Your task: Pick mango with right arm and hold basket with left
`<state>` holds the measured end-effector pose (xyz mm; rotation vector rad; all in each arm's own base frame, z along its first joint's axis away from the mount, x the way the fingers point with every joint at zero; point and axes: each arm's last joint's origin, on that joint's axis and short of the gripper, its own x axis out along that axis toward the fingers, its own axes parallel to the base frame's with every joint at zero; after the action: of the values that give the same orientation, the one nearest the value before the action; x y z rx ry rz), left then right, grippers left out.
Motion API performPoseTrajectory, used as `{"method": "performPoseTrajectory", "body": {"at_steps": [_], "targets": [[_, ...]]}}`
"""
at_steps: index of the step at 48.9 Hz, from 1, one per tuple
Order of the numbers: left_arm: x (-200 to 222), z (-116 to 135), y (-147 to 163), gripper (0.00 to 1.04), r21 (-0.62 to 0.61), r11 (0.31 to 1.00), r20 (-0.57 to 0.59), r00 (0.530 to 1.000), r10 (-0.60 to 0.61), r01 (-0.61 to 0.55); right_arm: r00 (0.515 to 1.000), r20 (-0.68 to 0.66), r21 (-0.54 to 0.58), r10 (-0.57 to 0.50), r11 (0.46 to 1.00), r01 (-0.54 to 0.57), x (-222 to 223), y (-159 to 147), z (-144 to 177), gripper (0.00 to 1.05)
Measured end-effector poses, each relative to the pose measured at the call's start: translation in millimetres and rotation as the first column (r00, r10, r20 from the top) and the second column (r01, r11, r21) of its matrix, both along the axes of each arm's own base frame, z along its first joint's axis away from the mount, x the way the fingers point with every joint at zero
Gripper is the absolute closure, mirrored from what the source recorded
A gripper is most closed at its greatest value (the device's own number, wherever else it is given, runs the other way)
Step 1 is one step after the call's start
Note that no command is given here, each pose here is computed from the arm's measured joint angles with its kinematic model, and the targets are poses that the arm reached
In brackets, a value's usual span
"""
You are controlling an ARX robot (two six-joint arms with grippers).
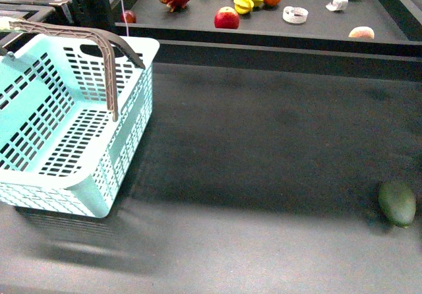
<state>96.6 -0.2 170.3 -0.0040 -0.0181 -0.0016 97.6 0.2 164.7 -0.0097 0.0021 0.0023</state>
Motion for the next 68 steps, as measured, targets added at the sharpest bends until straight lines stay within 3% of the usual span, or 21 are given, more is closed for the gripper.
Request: {"method": "performPoseTrajectory", "body": {"at_steps": [19, 22, 27, 39, 46, 52, 68], "targets": [[0.0, 0.0, 0.0, 0.06, 0.0, 1.0, 0.0, 1.0, 0.0, 0.0, 1.0, 0.0, 0.0, 0.0, 1.0, 0.0, 0.0, 0.0, 0.0, 0.08], [3.9, 3.5, 0.9, 0.06, -0.128, 0.982, 0.024, 0.99, 0.139, -0.135, 1.0, 0.0, 0.0, 0.0, 1.0, 0.0, 0.0, 0.0, 0.0, 0.08], [19.2, 2.9, 0.8, 0.06, -0.261, 0.954, -0.009, 0.988, 0.153, -0.15, 1.0, 0.0, 0.0, 0.0, 1.0, 0.0, 0.0, 0.0, 0.0, 0.08], [82.0, 1.3, -2.3, 0.06, -0.376, 0.901, -0.192, 0.969, 0.153, -0.216, 1.0, 0.0, 0.0, -0.001, 1.0, 0.001, 0.0, 0.0, 0.0, 0.08], [135.3, -10.8, -14.7, 0.06, -0.465, 0.862, -0.316, 0.947, 0.049, -0.2, 1.0, 0.0, 0.0, 0.0, 1.0, 0.0, 0.0, 0.0, 0.0, 0.08], [177.1, -26.6, -9.2, 0.06, -0.541, 0.798, -0.4, 0.916, 0.032, -0.264, 1.0, 0.0, 0.0, -0.001, 1.0, 0.001, 0.0, 0.0, 0.0, 0.08], [240.0, -48.6, -7.6, 0.06, -0.633, 0.72, -0.442, 0.896, -0.033, -0.286, 1.0, 0.0, 0.0, -0.001, 1.0, 0.001, 0.0, 0.0, 0.0, 0.08]]}}
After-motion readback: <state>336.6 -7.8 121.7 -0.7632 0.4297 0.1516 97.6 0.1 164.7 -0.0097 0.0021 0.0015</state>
